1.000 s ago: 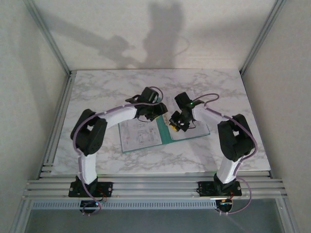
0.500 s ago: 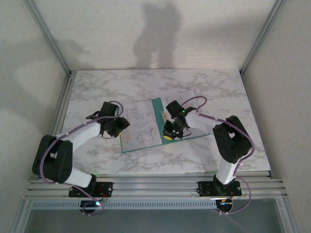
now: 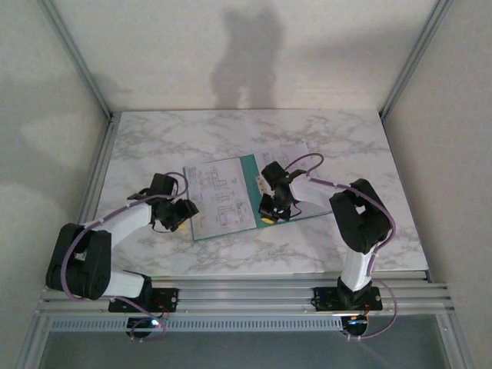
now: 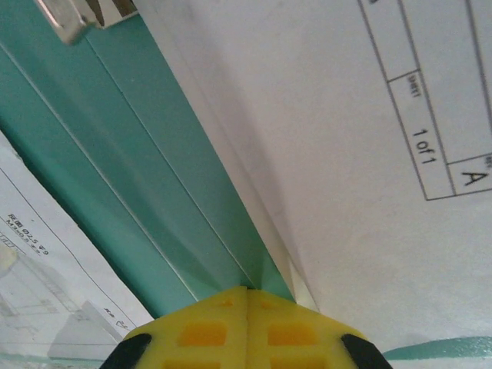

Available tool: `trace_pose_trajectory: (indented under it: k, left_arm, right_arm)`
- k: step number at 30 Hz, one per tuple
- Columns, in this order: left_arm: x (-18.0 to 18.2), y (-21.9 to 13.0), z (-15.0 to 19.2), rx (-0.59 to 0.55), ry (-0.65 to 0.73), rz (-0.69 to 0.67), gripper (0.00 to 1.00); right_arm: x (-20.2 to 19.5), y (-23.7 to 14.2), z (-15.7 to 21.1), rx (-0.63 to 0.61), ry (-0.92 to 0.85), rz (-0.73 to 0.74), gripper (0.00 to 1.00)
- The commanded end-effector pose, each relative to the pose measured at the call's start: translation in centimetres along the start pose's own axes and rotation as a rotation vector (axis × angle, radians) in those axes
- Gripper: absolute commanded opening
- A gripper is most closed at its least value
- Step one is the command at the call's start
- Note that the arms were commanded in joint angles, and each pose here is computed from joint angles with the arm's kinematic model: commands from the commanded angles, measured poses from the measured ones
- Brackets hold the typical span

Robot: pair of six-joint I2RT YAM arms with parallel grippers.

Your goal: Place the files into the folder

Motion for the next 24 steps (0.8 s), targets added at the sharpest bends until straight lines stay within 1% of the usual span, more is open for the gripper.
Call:
trace_pose_trajectory:
  k: [1,4,12,14,18,24]
  left_arm:
    - [0.6,0.6,1.4,0.047,0.018,-0.021,0.55]
    - [0.9,0.9,2.3,0.052,0.014,-0.043,0.56]
    - [1.1,1.8,4.4,0.086,-0.006,-0.046,0.56]
    - [1.2,1.9,4.7,0.089,-0.013,-0.052,0.56]
    - [1.7,1.8,4.6,0.067,-0.016,-0.105,0.56]
    - [1.1,1.8,5.1,0.088,-0.005,-0.102,0.56]
  right_arm:
    - [-2.1,2.1,1.5,0.094,0.019,0.091,0.05]
    - [-2.4,2.6,1.9,0.119,0.026,0.099,0.04]
    - [-2.7,3.4,2.2,0.158,0.036,0.106,0.02]
    - [-2.7,3.5,2.2,0.163,0.037,0.104,0.02]
    - [-2.6,3.6,2.3,0.17,0.035,0.098,0.02]
    - [-2.6,3.8,2.4,0.185,0.035,0.093,0.01]
Point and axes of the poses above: each hand's point on the last joint's axis, 136 mm out from that joint toward the fingers, its own y axis out along the fingers, its own x axis along the line the jaws close on, z = x × y, the point moved 4 cm from there along -y, back along the fingers, and after that the axes turned 13 degrees about -y, right-handed, at the moved point
